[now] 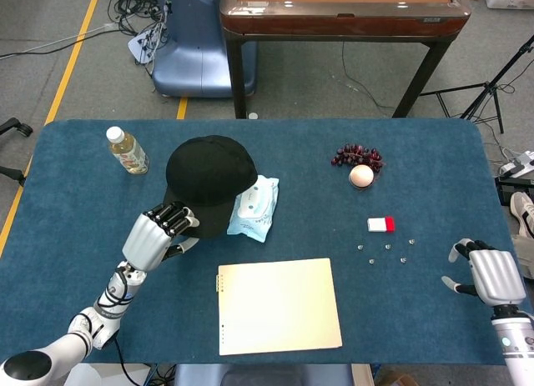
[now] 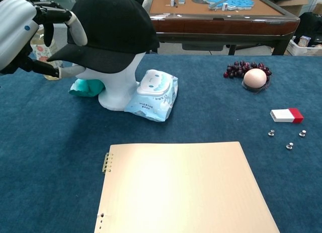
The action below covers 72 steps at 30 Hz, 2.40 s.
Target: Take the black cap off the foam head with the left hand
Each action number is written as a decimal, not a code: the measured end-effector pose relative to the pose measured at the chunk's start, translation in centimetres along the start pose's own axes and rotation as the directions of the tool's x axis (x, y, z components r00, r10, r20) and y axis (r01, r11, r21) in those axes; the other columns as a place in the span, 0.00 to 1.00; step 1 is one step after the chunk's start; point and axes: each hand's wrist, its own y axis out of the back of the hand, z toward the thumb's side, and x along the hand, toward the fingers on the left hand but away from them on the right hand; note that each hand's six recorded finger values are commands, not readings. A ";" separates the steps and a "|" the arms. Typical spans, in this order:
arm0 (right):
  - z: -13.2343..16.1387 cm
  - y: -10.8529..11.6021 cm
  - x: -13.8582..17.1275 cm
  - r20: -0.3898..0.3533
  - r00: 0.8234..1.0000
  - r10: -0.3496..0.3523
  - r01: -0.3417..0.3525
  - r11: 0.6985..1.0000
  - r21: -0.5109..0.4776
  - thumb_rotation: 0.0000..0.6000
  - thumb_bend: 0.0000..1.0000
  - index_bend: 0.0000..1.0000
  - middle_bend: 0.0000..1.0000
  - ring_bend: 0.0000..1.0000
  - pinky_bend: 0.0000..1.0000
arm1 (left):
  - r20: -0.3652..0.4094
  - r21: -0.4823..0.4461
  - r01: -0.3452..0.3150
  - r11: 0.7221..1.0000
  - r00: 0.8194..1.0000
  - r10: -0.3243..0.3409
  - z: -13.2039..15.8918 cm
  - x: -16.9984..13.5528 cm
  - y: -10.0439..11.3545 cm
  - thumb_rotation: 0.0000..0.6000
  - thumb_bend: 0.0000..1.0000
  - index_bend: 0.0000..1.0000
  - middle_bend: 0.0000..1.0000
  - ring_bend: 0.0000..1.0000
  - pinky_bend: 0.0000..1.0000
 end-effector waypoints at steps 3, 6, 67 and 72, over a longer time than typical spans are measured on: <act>0.0 0.0 0.0 0.000 1.000 0.000 0.000 1.000 0.000 1.00 0.00 0.53 0.43 0.39 0.55 | 0.005 -0.003 -0.003 1.000 1.000 0.003 0.1 0.0 0.0 1.00 0.24 0.51 0.52 0.39 0.64; 0.0 0.0 0.0 0.001 1.000 0.001 -0.001 1.000 0.000 1.00 0.00 0.53 0.43 0.39 0.55 | 0.010 -0.006 -0.005 1.000 1.000 0.005 0.2 0.0 0.0 1.00 0.29 0.52 0.52 0.40 0.64; 1.2 -0.2 -2.5 -0.019 0.999 0.035 -0.035 0.999 -0.023 1.00 0.00 0.53 0.43 0.39 0.55 | 0.000 0.081 -0.047 0.996 0.999 0.047 -2.0 11.1 2.9 1.00 0.41 0.61 0.66 0.50 0.70; 1.3 -0.2 -2.7 -0.021 0.999 0.039 -0.040 0.999 -0.024 1.00 0.00 0.53 0.43 0.39 0.55 | -0.001 0.096 -0.056 0.994 0.998 0.056 -2.2 12.1 3.3 1.00 0.41 0.61 0.66 0.50 0.70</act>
